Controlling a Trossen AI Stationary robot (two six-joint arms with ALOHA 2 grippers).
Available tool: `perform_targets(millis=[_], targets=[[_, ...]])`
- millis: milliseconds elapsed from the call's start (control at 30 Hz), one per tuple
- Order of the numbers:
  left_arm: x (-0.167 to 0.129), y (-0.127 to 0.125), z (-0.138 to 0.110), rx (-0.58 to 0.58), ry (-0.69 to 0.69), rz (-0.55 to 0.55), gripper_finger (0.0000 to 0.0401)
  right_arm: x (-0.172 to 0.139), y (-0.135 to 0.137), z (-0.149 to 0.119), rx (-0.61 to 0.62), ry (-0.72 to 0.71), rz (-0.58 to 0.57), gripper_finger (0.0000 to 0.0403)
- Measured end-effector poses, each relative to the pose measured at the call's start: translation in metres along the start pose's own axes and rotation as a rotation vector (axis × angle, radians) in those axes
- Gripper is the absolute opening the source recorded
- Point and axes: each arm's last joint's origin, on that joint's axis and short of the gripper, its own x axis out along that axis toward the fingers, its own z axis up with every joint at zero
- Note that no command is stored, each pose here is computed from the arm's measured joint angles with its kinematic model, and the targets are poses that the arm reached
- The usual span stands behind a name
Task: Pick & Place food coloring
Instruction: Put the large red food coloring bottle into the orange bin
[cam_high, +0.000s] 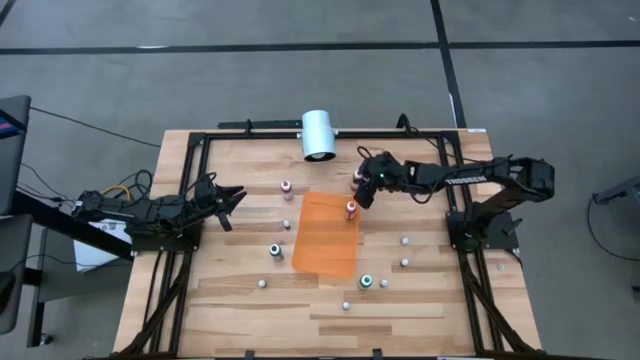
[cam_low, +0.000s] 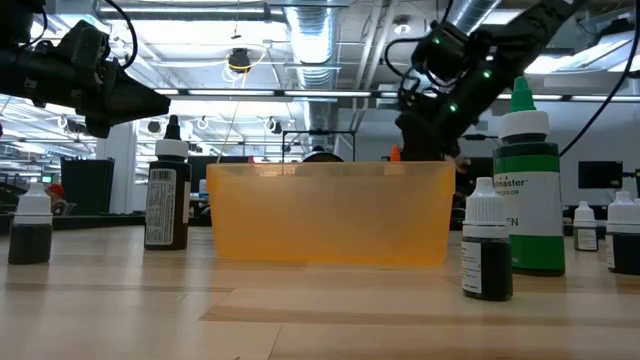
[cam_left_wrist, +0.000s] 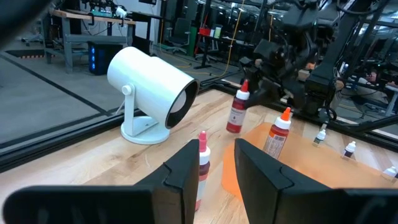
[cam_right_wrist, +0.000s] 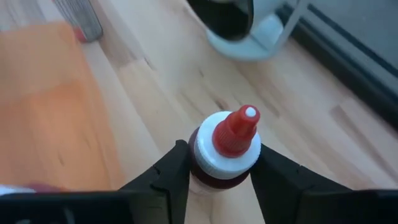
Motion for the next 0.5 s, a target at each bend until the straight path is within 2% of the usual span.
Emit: perform_targets(millis=[200, 400, 500], targets=[[0.000, 0.000, 0.000, 0.000, 0.000, -0.001, 0.0093, -0.010, -0.003, 0.032, -0.064, -0.024, -0.008, 0.0125], [0.000, 0.000, 0.000, -0.001, 0.000, -0.001, 0.0093, -0.027, -0.003, 0.069, -0.132, -0.050, -0.005, 0.0134], [0.000, 0.000, 0.000, -0.001, 0.002, -0.008, 0.0093, -0.037, -0.001, 0.085, -0.178, -0.063, 0.055, 0.0135]])
